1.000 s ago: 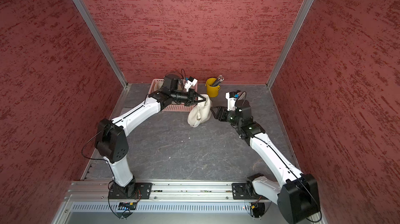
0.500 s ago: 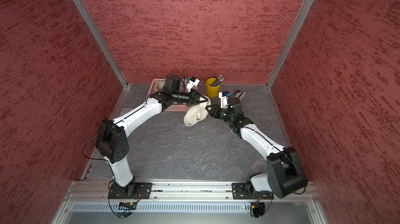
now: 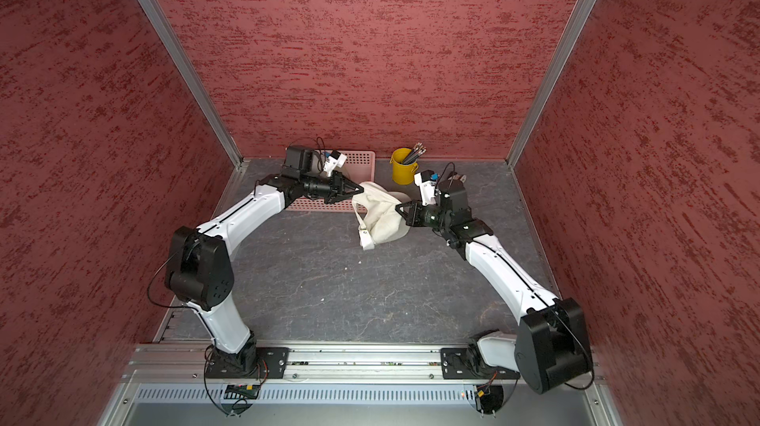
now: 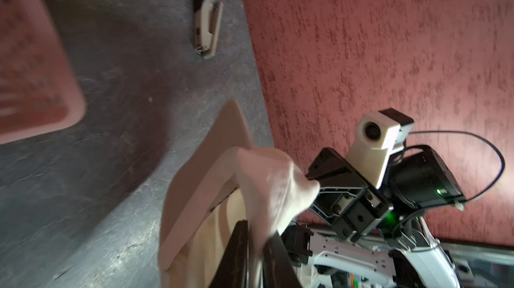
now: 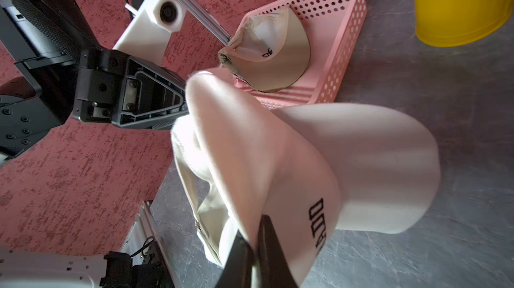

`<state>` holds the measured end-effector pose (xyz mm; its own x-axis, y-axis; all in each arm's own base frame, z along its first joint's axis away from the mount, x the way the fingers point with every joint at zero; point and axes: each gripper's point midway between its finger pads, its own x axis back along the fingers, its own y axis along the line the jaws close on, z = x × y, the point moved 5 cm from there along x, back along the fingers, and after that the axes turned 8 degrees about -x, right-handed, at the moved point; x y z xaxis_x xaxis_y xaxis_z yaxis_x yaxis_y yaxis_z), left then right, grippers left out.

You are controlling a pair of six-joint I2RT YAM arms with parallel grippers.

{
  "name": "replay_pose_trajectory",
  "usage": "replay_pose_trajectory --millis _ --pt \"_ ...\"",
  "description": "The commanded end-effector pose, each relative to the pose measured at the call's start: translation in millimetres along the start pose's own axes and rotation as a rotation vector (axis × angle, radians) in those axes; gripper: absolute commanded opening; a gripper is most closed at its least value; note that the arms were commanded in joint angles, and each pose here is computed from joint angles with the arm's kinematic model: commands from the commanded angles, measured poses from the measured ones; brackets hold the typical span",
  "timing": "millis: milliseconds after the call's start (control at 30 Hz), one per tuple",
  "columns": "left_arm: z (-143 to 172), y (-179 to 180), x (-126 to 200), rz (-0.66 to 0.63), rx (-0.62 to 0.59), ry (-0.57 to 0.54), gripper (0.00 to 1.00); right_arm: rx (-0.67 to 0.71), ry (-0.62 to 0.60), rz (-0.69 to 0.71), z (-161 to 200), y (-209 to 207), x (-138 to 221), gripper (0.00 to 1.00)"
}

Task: Turn the baseball cap inside out
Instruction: Turn over the baseball cap.

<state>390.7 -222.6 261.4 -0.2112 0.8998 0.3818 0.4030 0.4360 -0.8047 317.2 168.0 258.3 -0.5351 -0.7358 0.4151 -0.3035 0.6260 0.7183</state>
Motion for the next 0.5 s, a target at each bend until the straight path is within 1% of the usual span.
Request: replay_pose_trajectory --millis 0,67,100,133,200,300,400,433,467 --pt "6 17 22 -0.156 -0.098 -0.002 0.26 -0.008 0.082 0.107 9 -14 8 0.05" --pt "10 24 19 -0.209 -0.078 0.002 0.37 -0.025 0.080 0.147 7 -17 9 0.05" --pt "10 22 19 -0.228 -0.076 -0.011 0.45 -0.036 0.076 0.166 5 -19 9 0.04" --pt "12 18 19 -0.248 -0.081 -0.025 0.51 -0.051 0.066 0.188 2 -20 9 0.04" --pt "17 2 19 -0.298 -0.119 -0.059 0.59 -0.083 0.036 0.235 -5 -22 11 0.05" --pt "34 -22 15 -0.418 -0.179 -0.076 0.64 -0.132 -0.025 0.289 -16 -26 13 0.03" --pt "59 -36 5 -0.453 -0.160 -0.117 0.70 -0.179 -0.080 0.314 -24 -28 12 0.00" --pt "66 -37 1 -0.462 -0.152 -0.129 0.74 -0.194 -0.093 0.320 -25 -29 11 0.00" --pt "73 -38 -4 -0.479 -0.148 -0.143 0.74 -0.212 -0.106 0.325 -27 -29 10 0.00"
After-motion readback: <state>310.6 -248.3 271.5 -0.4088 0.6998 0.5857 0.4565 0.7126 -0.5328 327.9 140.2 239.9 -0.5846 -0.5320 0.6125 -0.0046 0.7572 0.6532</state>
